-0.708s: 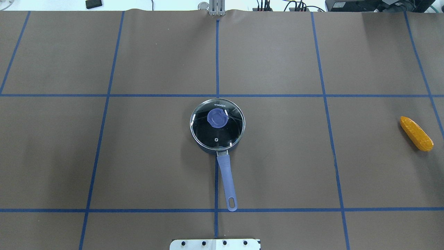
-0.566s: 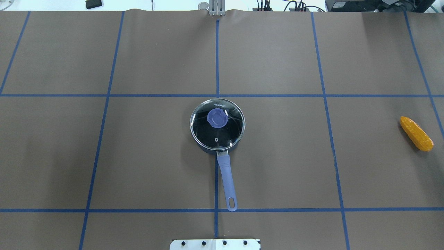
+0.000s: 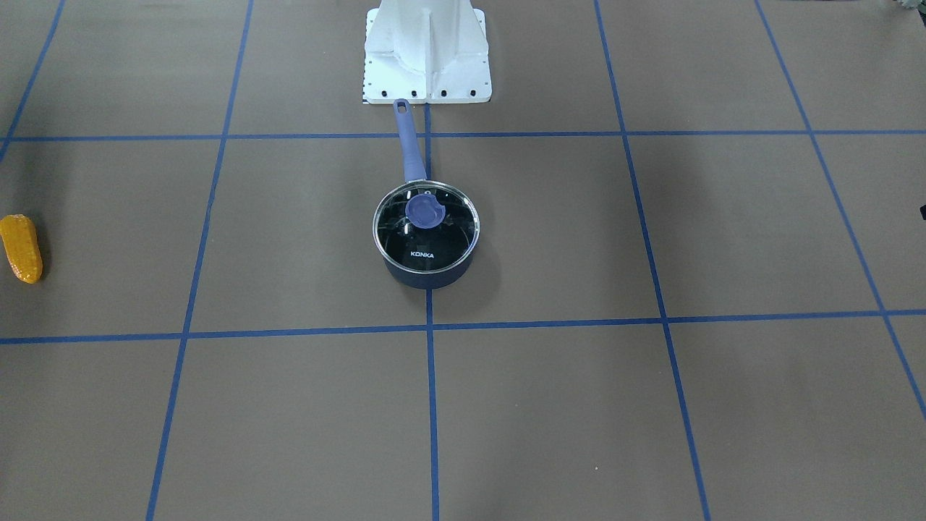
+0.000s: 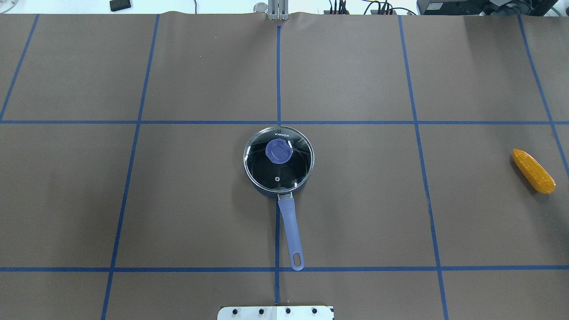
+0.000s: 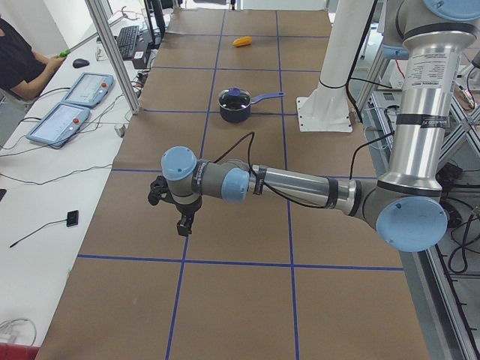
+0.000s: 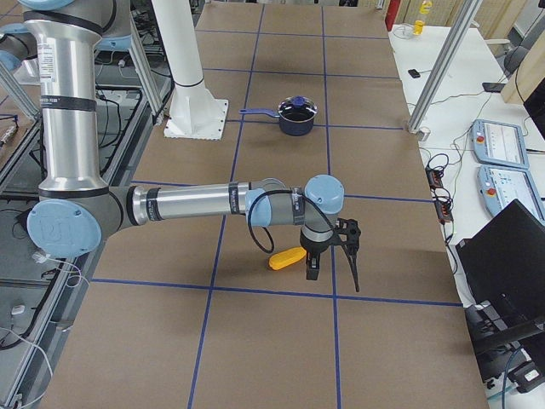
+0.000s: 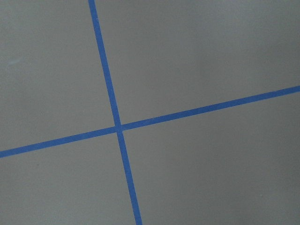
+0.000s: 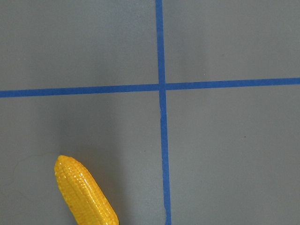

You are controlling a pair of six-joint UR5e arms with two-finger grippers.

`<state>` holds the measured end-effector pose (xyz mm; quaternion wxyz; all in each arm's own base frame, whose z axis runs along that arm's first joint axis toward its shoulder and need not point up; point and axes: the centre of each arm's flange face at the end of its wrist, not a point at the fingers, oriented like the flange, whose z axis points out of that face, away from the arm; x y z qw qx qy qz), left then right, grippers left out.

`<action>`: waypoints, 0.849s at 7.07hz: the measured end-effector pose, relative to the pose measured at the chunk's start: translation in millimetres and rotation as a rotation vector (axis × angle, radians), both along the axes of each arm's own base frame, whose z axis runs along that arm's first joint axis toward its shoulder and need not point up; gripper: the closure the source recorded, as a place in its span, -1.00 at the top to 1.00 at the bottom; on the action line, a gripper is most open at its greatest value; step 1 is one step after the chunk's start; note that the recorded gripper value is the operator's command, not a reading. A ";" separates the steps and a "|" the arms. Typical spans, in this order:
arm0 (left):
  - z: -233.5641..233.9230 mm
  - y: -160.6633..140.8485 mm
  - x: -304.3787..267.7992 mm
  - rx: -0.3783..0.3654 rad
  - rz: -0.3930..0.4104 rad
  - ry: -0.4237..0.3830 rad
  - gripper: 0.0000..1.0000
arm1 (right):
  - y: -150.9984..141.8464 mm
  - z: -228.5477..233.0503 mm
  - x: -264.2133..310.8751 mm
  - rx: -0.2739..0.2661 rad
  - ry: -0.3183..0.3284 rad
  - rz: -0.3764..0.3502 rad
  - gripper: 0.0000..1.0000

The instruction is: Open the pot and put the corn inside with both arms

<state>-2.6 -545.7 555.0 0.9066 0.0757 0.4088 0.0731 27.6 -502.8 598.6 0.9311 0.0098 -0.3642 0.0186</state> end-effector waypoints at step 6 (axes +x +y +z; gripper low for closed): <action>-152.7 -54.9 133.6 -0.025 -0.027 0.068 1.00 | -10.5 -53.7 -76.0 0.117 -0.027 -0.108 1.00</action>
